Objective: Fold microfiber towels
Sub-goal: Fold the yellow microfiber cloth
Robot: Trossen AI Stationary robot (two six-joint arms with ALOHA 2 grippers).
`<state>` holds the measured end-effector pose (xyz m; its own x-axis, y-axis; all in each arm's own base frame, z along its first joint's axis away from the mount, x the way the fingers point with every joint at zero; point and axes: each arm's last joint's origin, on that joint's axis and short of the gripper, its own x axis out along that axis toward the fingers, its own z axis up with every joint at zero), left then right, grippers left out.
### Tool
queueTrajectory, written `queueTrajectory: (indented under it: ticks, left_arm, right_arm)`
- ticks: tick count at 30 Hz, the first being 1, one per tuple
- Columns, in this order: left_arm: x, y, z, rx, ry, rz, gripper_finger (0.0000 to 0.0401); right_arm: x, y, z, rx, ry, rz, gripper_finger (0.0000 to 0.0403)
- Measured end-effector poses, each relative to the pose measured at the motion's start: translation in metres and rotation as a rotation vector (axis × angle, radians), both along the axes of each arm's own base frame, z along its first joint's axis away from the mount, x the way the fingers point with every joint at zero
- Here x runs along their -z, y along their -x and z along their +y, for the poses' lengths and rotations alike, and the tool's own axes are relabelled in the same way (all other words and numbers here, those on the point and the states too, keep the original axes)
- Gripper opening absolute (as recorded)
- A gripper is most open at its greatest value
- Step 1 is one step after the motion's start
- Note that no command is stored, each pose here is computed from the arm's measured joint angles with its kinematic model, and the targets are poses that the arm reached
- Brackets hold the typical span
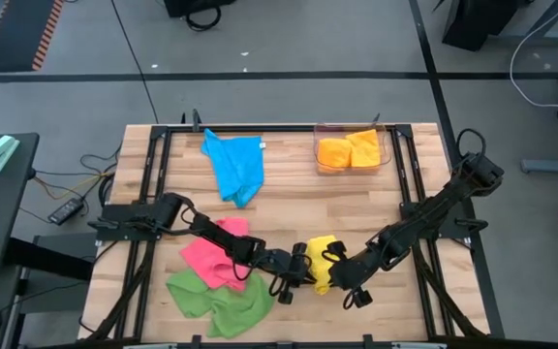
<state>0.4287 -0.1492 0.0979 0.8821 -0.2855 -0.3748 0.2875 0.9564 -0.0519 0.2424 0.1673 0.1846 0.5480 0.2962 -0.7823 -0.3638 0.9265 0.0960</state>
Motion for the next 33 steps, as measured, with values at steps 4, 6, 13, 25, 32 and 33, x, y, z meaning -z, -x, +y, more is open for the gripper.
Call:
queueTrajectory:
  ticks: [4, 6, 13, 25, 32, 33]
  left_arm:
    - [-0.005, 0.000, 0.000, 0.008, -0.015, -0.020, 0.0032]
    - [-0.006, -0.002, 0.004, -0.016, -0.019, -0.028, 0.0028]
    - [-0.001, -0.004, 0.011, -0.116, -0.002, -0.017, 0.0014]
    - [0.022, -0.013, -0.004, -0.069, -0.064, 0.014, 0.0020]
    - [0.023, -0.012, -0.003, -0.066, -0.069, 0.027, 0.0011]
    - [0.023, -0.012, -0.003, -0.066, -0.070, 0.028, 0.0013]
  right_arm:
    - [-0.007, 0.003, 0.001, -0.011, -0.077, 0.014, 0.0037]
    - [-0.008, 0.004, 0.003, -0.019, -0.109, 0.025, 0.0037]
    - [-0.008, 0.007, 0.008, -0.051, -0.148, 0.049, 0.0037]
    - [0.006, 0.009, 0.000, -0.006, -0.045, 0.008, 0.0037]
    - [0.023, 0.010, -0.025, 0.051, 0.038, 0.088, 0.0037]
    - [0.024, 0.010, -0.029, 0.053, 0.052, 0.099, 0.0037]
